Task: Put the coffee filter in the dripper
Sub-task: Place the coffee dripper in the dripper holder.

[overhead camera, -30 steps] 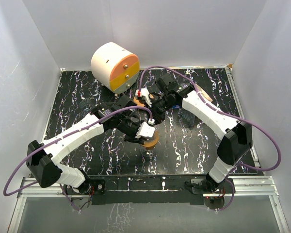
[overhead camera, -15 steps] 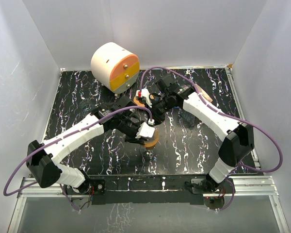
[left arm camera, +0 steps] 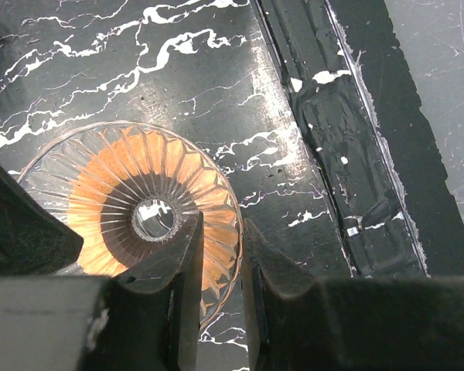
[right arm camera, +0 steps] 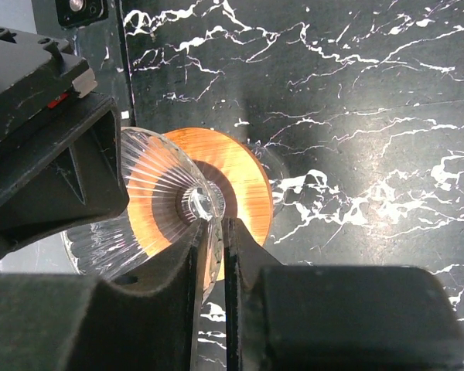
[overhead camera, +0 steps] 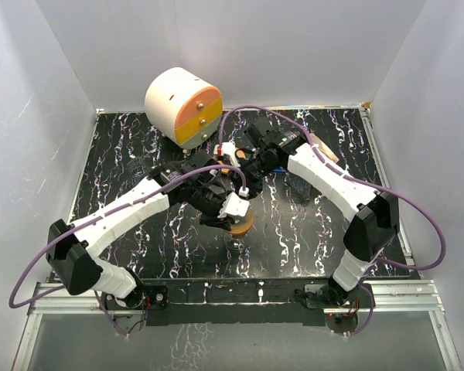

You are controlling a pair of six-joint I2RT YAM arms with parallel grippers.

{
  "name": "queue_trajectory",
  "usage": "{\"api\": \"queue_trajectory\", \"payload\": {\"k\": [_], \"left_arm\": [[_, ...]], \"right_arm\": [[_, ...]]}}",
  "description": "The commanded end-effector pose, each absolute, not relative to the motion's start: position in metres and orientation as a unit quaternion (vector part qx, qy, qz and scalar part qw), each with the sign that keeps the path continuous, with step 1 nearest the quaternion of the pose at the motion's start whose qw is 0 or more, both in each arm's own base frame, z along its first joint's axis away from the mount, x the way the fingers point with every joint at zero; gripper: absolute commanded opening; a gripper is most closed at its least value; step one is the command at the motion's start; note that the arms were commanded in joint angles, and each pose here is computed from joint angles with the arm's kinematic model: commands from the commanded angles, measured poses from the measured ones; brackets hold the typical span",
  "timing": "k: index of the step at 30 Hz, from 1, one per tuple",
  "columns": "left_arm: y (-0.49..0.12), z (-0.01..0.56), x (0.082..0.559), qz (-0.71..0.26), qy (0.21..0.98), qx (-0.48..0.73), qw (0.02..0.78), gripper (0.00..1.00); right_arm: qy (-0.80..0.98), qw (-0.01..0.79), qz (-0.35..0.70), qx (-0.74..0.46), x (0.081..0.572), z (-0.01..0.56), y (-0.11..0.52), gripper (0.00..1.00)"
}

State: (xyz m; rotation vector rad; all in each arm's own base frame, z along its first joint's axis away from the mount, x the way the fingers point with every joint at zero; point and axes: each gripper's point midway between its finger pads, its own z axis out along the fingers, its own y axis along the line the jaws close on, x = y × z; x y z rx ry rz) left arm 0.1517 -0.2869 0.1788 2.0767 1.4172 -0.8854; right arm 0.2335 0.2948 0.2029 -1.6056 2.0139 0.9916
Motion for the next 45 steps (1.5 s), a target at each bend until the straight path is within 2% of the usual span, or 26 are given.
{"api": "queue_trajectory", "payload": {"k": [1, 28, 35, 45], "left_arm": [[-0.234, 0.129, 0.132, -0.285, 0.609, 0.737, 0.076, 0.01], [-0.256, 0.167, 0.142, -0.303, 0.597, 0.733, 0.121, 0.3], [-0.258, 0.173, 0.143, -0.306, 0.591, 0.735, 0.131, 0.45], [-0.265, 0.19, 0.145, -0.311, 0.58, 0.737, 0.153, 0.64]], "right_arm": [[0.741, 0.141, 0.305, -0.581, 0.232, 0.186, 0.274, 0.14], [0.725, 0.148, 0.333, -0.585, 0.237, 0.207, 0.289, 0.3], [0.723, 0.149, 0.335, -0.586, 0.238, 0.21, 0.291, 0.34], [0.719, 0.157, 0.335, -0.588, 0.241, 0.217, 0.293, 0.47]]}}
